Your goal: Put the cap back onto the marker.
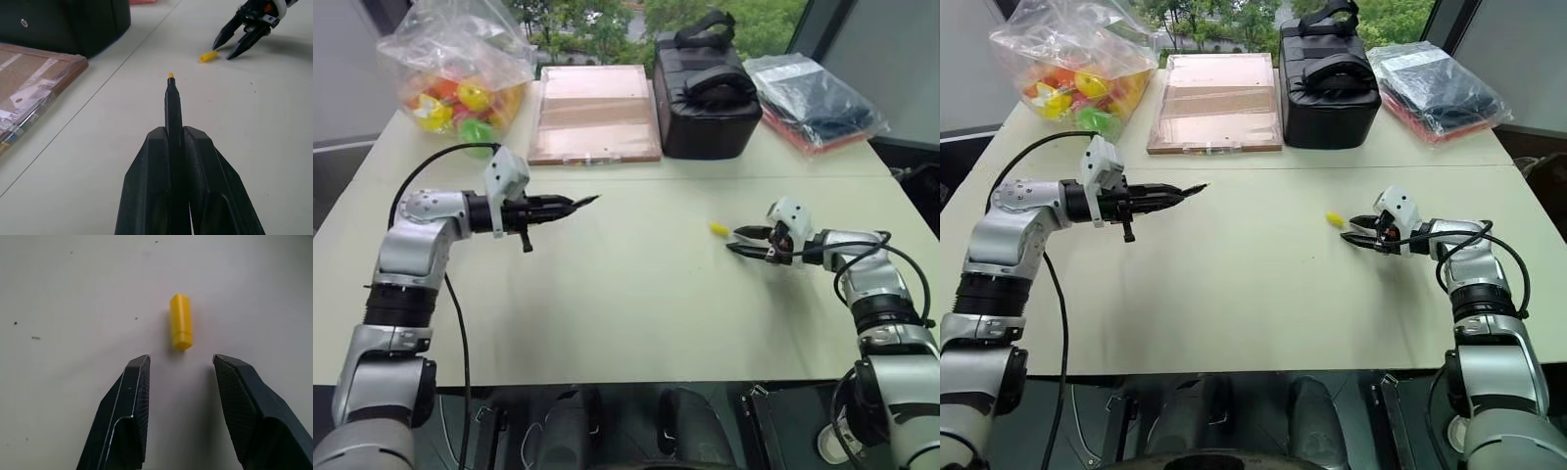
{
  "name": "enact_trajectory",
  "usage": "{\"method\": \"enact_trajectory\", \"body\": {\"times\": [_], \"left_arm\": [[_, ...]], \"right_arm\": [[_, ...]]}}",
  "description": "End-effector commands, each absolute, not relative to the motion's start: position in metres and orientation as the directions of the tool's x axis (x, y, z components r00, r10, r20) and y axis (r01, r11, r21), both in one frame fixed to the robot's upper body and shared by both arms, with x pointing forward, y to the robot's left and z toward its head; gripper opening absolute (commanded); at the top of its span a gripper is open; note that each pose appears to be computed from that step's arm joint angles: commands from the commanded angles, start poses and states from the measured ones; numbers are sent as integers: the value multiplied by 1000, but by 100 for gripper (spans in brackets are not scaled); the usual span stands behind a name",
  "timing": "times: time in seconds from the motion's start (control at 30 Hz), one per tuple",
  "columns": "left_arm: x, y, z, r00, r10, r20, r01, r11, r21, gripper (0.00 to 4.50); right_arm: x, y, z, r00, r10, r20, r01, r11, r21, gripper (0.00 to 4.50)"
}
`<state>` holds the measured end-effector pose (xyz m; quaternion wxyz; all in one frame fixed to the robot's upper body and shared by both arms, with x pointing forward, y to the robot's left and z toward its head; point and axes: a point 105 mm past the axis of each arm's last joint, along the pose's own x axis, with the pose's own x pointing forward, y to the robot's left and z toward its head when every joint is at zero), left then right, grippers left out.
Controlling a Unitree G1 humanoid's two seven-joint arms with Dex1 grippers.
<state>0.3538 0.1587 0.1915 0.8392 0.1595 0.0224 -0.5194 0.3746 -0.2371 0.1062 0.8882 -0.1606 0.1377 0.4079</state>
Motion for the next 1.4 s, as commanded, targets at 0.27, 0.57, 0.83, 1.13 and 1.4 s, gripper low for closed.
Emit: {"method": "enact_trajectory", "body": {"times": [0.27,0.57,0.83,1.13,1.4], "left_arm": [[351,168,202,490,-849,-200,857,427,288,0],[351,172,198,503,-839,-208,851,440,287,0],[351,171,196,507,-836,-209,850,444,283,0],[349,172,193,514,-831,-213,847,452,280,0],[351,175,194,513,-826,-235,845,437,308,0]], "right_arm": [[387,-230,118,674,698,-243,-732,675,-92,206],[389,-223,112,671,702,-240,-734,674,-84,206],[392,-216,108,665,705,-247,-739,670,-78,206],[392,-216,103,662,704,-255,-740,669,-74,8],[394,-219,124,654,702,-282,-755,627,-191,8]]}}
